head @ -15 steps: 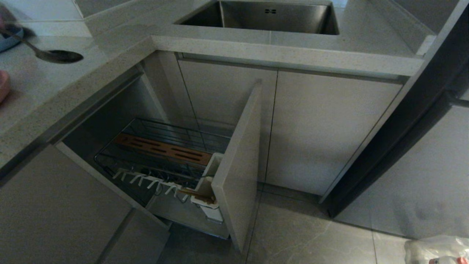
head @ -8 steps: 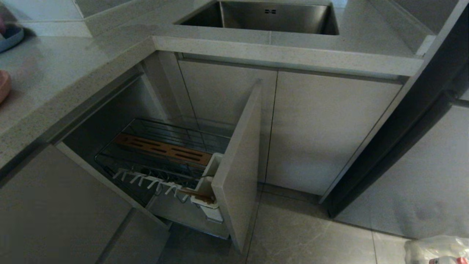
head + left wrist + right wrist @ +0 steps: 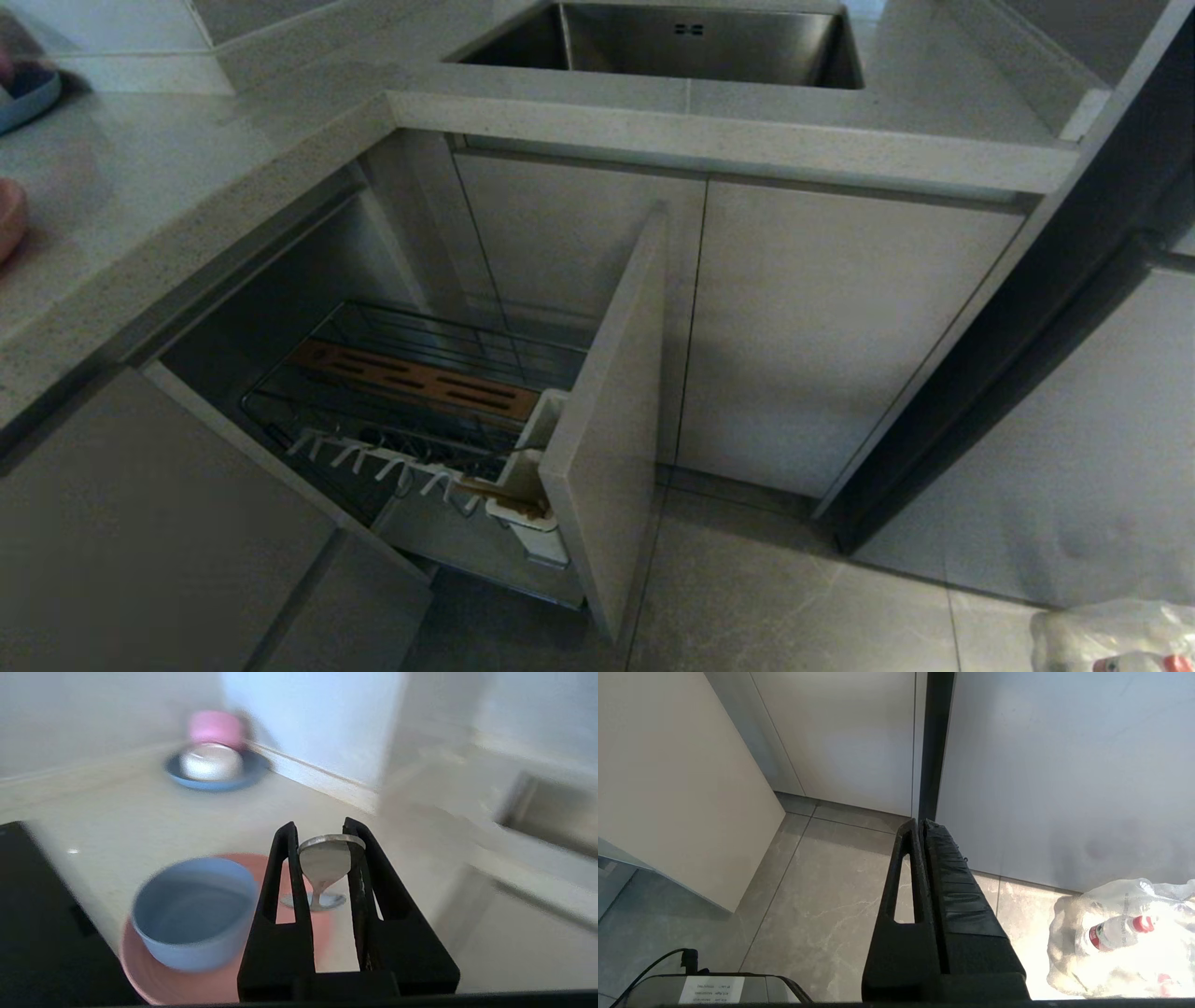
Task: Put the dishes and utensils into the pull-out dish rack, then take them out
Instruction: Take the spoon out of the cupboard
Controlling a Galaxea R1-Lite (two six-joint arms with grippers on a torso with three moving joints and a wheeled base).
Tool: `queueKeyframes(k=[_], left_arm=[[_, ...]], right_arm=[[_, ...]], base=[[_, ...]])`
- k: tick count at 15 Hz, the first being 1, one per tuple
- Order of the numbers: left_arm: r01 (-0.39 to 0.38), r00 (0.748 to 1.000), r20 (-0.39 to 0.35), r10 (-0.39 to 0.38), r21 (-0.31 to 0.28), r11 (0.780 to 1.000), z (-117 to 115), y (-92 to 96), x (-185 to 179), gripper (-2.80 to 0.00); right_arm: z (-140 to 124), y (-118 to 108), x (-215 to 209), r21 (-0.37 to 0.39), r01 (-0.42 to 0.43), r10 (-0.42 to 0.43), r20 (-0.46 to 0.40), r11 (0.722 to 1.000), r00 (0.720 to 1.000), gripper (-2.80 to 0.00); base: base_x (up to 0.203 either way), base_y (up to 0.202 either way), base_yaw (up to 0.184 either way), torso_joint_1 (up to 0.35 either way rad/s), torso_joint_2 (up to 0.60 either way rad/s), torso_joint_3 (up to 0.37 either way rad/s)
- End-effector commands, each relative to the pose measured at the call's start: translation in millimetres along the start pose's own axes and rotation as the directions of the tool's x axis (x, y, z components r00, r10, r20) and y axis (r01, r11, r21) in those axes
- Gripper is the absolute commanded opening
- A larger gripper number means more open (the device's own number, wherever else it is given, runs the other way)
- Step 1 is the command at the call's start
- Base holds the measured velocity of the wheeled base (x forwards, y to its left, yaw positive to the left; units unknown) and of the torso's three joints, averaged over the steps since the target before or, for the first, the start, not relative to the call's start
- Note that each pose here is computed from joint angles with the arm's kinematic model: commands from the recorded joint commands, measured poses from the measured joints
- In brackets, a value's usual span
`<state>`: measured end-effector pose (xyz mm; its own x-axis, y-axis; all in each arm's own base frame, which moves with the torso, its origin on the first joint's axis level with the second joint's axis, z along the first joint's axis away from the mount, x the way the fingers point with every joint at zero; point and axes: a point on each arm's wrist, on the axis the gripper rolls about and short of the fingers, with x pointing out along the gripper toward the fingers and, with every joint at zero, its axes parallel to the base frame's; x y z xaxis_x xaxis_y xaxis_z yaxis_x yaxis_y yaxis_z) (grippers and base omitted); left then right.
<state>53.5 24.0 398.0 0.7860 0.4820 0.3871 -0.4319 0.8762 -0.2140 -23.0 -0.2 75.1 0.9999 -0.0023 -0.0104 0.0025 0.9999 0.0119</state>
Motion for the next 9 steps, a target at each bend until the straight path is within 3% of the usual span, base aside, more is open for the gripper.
queueKeyframes(k=[1,4,9], left_arm=[[-0.062,0.998,-0.033,0.062,-0.015,0.998,-20.0,4.0,24.0,-2.80],[-0.092,0.995,-0.044,0.090,-0.042,0.995,-28.9,7.2,39.3,-2.80],[-0.090,0.992,0.078,0.095,-0.071,0.993,-42.2,13.1,50.6,-2.80]], right_arm=[[0.0,0.0,0.0,0.000,0.001,-0.001,0.000,1.000,1.000,-2.80],[0.0,0.0,0.0,-0.001,-0.001,0.001,0.000,1.000,1.000,-2.80],[0.0,0.0,0.0,0.000,-0.001,0.001,0.000,1.000,1.000,-2.80]], base=[[0.000,0.000,0.000,0.000,0.00,0.000],[0.000,0.000,0.000,0.000,0.00,0.000],[0.000,0.000,0.000,0.000,0.00,0.000]])
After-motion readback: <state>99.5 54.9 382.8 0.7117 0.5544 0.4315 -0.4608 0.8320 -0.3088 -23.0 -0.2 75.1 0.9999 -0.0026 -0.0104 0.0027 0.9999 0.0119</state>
